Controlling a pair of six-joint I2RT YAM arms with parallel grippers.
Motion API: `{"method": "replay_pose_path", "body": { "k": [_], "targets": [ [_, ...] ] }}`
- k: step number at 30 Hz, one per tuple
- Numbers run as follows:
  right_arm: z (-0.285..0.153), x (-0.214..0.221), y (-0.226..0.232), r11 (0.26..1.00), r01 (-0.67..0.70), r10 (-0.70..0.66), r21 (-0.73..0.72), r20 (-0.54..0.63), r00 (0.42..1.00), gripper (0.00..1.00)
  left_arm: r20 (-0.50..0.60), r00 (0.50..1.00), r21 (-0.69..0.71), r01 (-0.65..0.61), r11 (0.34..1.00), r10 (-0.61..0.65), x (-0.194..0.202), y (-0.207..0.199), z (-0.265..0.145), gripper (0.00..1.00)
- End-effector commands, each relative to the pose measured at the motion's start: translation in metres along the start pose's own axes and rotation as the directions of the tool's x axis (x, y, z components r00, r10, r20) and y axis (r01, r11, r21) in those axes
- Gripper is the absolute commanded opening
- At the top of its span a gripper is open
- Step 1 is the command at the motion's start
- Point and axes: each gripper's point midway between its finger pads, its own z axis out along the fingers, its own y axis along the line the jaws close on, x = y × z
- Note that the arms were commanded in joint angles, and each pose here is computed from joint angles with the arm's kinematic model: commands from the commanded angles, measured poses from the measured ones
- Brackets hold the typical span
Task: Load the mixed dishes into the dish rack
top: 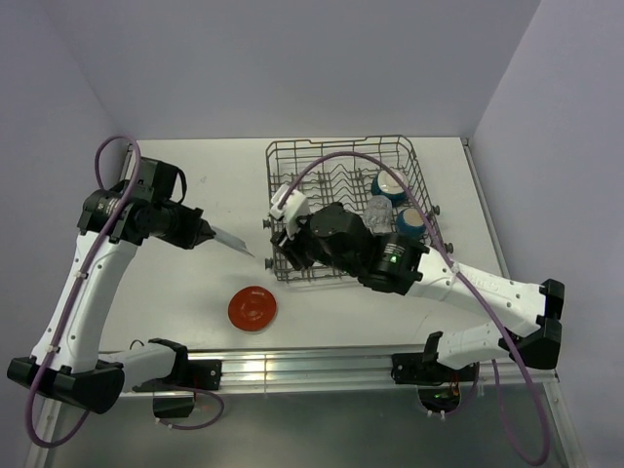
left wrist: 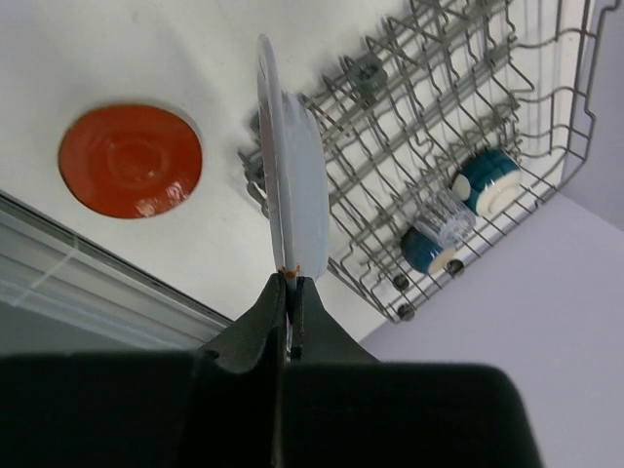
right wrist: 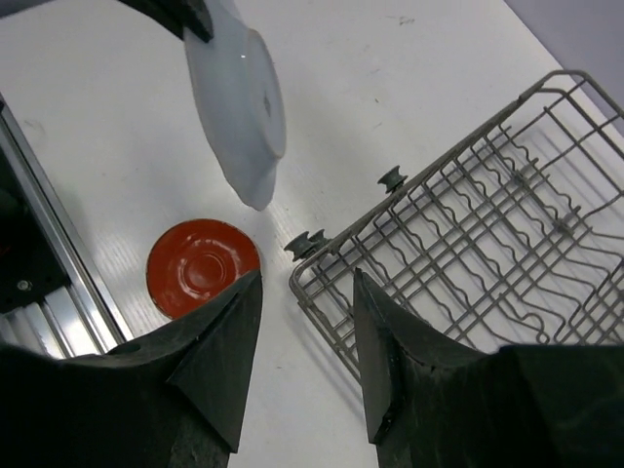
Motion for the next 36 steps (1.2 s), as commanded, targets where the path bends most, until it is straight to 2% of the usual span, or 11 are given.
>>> {"method": "replay_pose_path", "body": {
  "k": [1,8,12,19,20,21,24,29,32,36],
  "targets": [
    [0.002,-0.043,0.006,0.997,0.075,-0.076,0.008,0.116,0.99,0.49,-0.079,0.996,0.092,0.058,0.994,-0.051,0.018,-0.022,-0.026,0.0],
    [0.031,-0.049,0.032,0.981,0.191,-0.186,-0.04,0.116,0.976,0.43,-0.13,0.99,0.105,0.066,0.992,-0.052,0.031,-0.025,-0.034,0.0],
    [0.045,-0.053,0.041,0.977,0.204,-0.197,-0.055,0.11,0.974,0.37,-0.152,0.987,0.107,0.06,0.992,-0.043,0.035,-0.023,-0.036,0.0],
    [0.06,-0.051,0.053,0.973,0.216,-0.209,-0.078,0.089,0.974,0.33,-0.171,0.985,0.11,0.043,0.993,-0.024,0.039,-0.025,-0.037,0.0],
    [0.062,-0.051,0.053,0.974,0.217,-0.211,-0.073,0.083,0.974,0.31,-0.174,0.985,0.113,0.039,0.993,-0.019,0.04,-0.025,-0.038,0.0],
    [0.067,-0.048,0.051,0.974,0.221,-0.218,-0.057,0.062,0.974,0.25,-0.177,0.984,0.115,0.037,0.993,-0.016,0.041,-0.024,-0.039,0.0],
    [0.076,-0.041,0.048,0.969,0.246,-0.246,-0.038,0.008,0.969,0.14,-0.18,0.984,0.122,0.033,0.992,-0.01,0.042,-0.022,-0.041,0.0],
    [0.079,-0.038,0.047,0.967,0.254,-0.255,-0.03,-0.01,0.967,0.02,-0.182,0.983,0.126,0.028,0.992,-0.005,0.043,-0.021,-0.043,0.0],
    [0.077,-0.037,0.045,0.968,0.249,-0.25,-0.023,-0.012,0.968,0.02,-0.185,0.983,0.128,0.026,0.991,-0.001,0.043,-0.022,-0.043,0.0],
    [0.076,-0.031,0.044,0.967,0.255,-0.255,-0.02,-0.034,0.966,0.09,-0.185,0.983,0.13,0.029,0.991,-0.005,0.044,-0.021,-0.044,0.0]
  ]
}}
